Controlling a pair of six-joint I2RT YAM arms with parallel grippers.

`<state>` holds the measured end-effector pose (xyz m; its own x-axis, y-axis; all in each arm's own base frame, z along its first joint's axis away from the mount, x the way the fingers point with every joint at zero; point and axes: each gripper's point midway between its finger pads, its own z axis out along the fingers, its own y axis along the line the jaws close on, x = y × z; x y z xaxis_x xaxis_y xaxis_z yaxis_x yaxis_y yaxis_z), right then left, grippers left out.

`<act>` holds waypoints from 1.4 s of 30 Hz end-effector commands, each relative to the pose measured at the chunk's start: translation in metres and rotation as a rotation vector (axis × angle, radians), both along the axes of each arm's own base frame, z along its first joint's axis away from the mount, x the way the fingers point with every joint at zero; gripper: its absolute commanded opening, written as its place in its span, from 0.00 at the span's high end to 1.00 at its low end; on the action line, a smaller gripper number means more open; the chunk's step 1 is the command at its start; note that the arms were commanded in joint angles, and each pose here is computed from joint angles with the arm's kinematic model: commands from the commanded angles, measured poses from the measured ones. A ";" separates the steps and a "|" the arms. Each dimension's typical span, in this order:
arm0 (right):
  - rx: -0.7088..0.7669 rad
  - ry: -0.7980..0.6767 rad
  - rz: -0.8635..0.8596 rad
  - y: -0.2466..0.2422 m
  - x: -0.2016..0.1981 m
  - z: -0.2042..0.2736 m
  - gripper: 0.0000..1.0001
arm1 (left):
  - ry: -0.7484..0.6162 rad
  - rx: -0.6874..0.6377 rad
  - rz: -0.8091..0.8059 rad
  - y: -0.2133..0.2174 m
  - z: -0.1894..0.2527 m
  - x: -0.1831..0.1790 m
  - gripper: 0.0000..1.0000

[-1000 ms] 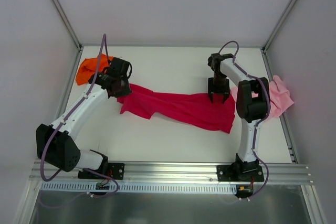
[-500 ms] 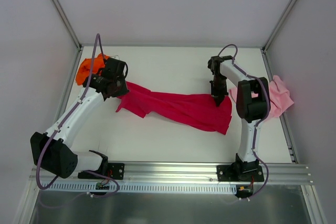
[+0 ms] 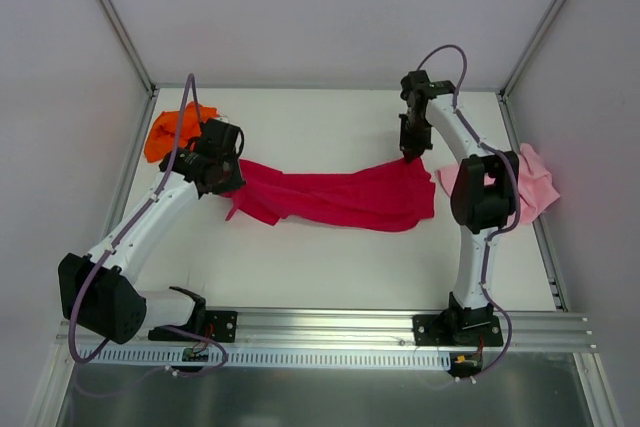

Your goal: Fold and stack the t-shirts

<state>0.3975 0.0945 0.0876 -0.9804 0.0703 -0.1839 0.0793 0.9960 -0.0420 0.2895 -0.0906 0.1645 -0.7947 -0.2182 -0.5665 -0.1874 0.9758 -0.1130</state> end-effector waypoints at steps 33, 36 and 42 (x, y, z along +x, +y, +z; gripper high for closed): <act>0.104 -0.566 -0.349 -0.025 0.135 0.083 0.99 | 0.011 0.002 0.003 0.008 -0.005 -0.011 1.00; 0.094 -0.554 -0.322 -0.023 0.139 0.075 0.99 | 0.017 0.004 0.000 0.008 -0.006 -0.011 1.00; 0.085 -0.589 -0.264 -0.023 0.141 0.083 0.59 | 0.026 0.001 -0.008 0.006 -0.008 -0.010 1.00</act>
